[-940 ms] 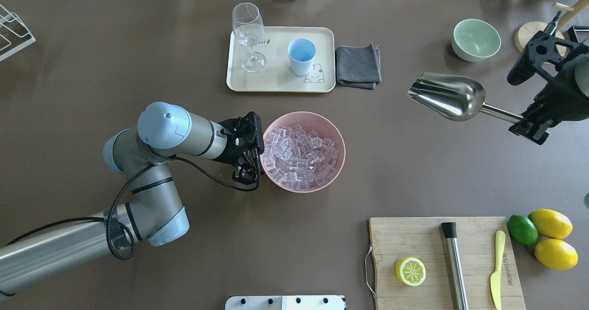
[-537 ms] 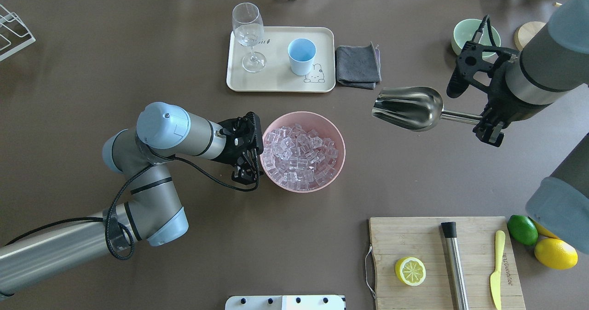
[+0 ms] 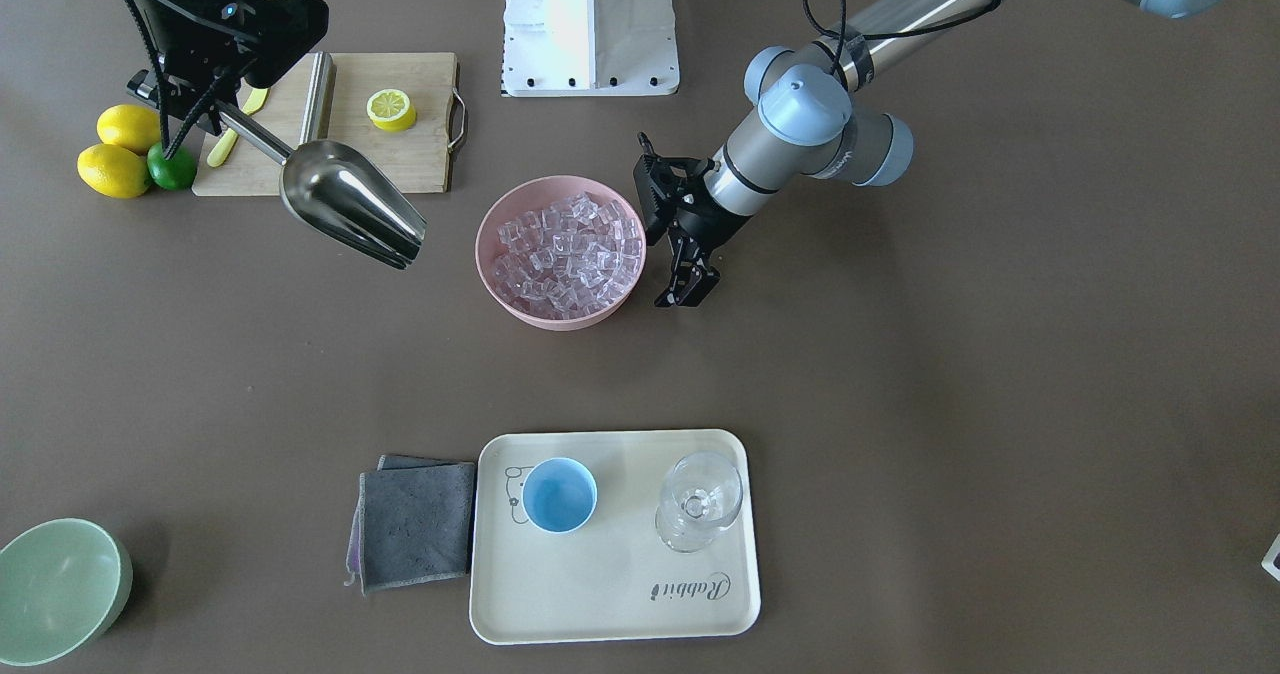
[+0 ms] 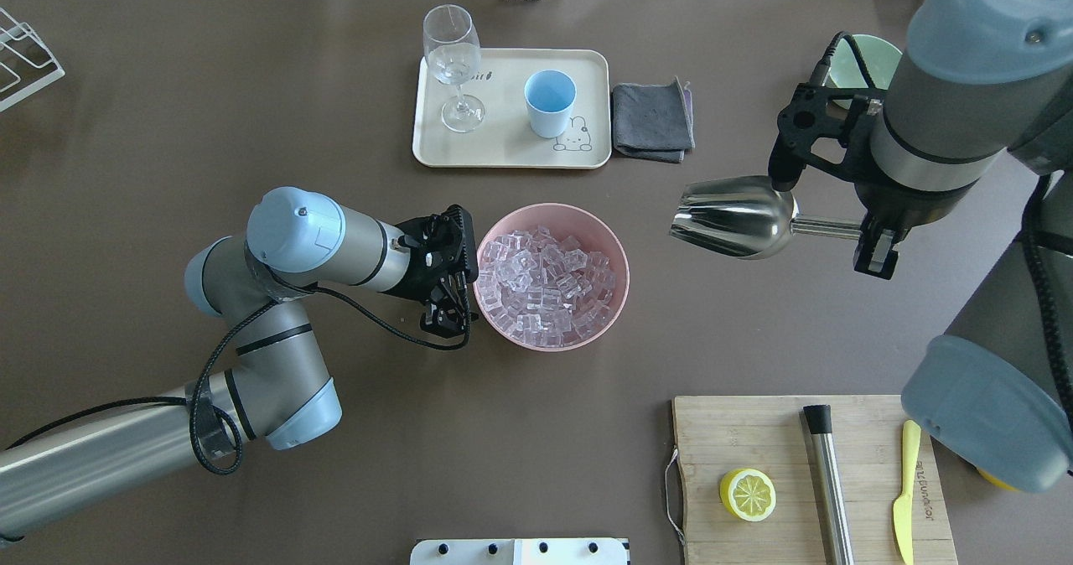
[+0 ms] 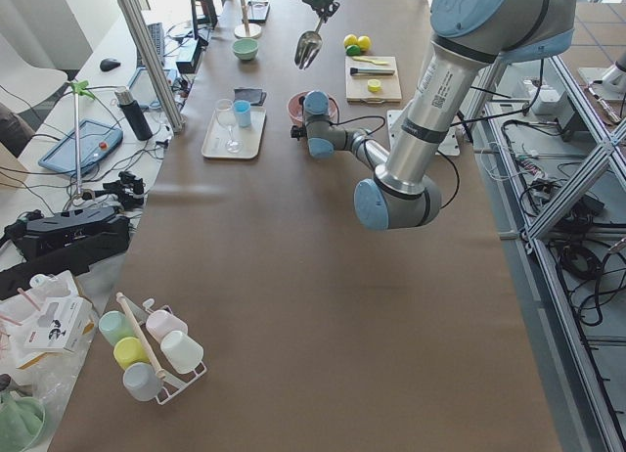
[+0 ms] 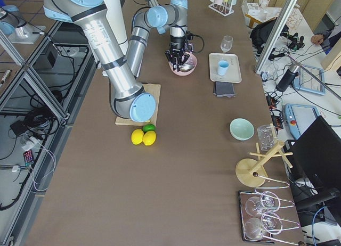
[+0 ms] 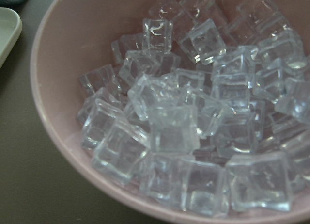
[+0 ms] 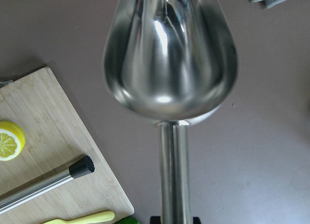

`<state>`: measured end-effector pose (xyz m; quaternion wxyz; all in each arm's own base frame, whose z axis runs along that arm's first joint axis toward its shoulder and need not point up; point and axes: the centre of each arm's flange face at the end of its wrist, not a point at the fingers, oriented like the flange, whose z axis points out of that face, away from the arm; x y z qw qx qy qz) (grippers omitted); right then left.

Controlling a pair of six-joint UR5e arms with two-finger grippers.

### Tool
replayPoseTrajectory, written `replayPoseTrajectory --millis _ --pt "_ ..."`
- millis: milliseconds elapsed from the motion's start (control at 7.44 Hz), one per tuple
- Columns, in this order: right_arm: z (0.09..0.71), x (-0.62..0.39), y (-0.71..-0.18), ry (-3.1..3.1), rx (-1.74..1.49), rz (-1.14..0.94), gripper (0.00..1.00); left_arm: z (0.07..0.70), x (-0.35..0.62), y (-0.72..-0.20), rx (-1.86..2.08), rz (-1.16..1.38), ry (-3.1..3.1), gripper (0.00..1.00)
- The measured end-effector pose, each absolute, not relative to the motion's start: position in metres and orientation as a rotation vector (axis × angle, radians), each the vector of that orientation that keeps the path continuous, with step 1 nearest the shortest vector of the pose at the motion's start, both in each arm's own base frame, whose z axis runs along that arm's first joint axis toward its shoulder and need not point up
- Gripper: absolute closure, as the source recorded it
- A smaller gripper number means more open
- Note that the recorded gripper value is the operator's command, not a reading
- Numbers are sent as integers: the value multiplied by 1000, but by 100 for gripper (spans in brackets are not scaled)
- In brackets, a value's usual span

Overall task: Put ice in cup with scoop
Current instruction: 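Lift the steel scoop with the right gripper and carry it toward the bowl, then lower the scoop into the ice cubes with the right gripper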

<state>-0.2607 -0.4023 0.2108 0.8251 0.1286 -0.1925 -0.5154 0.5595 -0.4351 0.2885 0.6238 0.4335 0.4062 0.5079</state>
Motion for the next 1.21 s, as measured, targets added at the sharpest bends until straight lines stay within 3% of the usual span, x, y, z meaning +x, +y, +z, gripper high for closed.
replayPoseTrajectory --millis 1209 --pt "131 -401 -421 -238 158 -1244 100 288 561 -433 996 1167 934 1"
